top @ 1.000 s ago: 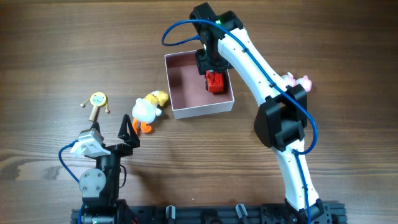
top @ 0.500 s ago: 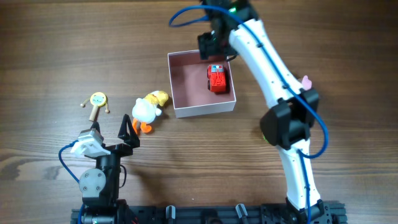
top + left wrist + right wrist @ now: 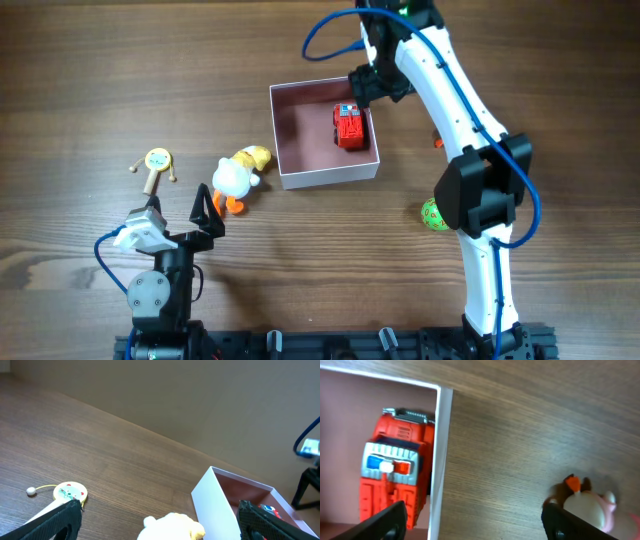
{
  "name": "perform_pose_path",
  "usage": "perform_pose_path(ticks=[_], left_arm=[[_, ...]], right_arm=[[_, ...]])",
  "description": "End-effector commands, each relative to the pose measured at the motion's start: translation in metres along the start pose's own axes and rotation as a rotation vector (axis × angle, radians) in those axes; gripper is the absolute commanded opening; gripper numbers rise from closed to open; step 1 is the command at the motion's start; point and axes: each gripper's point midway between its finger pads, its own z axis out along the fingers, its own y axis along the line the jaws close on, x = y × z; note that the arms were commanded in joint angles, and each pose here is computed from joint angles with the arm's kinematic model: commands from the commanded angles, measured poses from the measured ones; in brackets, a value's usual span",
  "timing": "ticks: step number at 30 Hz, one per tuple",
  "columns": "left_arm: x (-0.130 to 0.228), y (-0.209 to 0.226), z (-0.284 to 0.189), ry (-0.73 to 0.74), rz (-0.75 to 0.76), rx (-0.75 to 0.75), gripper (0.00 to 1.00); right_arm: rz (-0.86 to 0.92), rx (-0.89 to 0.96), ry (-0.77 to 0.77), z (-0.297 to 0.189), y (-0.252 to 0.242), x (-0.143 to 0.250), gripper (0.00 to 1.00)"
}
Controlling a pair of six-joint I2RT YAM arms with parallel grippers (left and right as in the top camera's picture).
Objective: Pack container
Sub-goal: 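Open the right gripper to release the truck and raise it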
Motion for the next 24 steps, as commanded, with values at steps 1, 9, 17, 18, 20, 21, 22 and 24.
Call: perform_pose_path(ticks=[1,9,17,18,20,21,22,24], left_arm=[[0.000,0.000,0.000,-0.004,0.000,0.004,1.00],[0.000,0.000,0.000,-0.004,0.000,0.004,1.00],[0.000,0.000,0.000,-0.004,0.000,0.004,1.00],[0.000,0.000,0.000,-0.004,0.000,0.004,1.00],[0.000,0.000,0.000,-0.004,0.000,0.004,1.00],[0.000,0.000,0.000,-0.005,0.000,0.004,1.00],[0.000,0.000,0.000,-0.004,0.000,0.004,1.00],[0.000,0.000,0.000,-0.004,0.001,0.004,1.00]], right_arm=[[-0.033,-0.015,0.030,0.011,0.006,0.008,0.82],[-0.033,-0.060,0.042,0.016,0.014,0.011,0.53],[-0.026,-0.101,0.026,0.016,0.021,0.007,0.25],[-0.023,-0.101,0.025,0.016,0.021,0.007,0.23],[-0.018,-0.101,0.025,0.016,0.021,0.007,0.18],[-0.005,-0.101,0.025,0.016,0.021,0.006,0.15],[0.005,-0.104,0.024,0.016,0.022,0.006,0.13],[0.025,-0.108,0.024,0.016,0.023,0.006,0.11]])
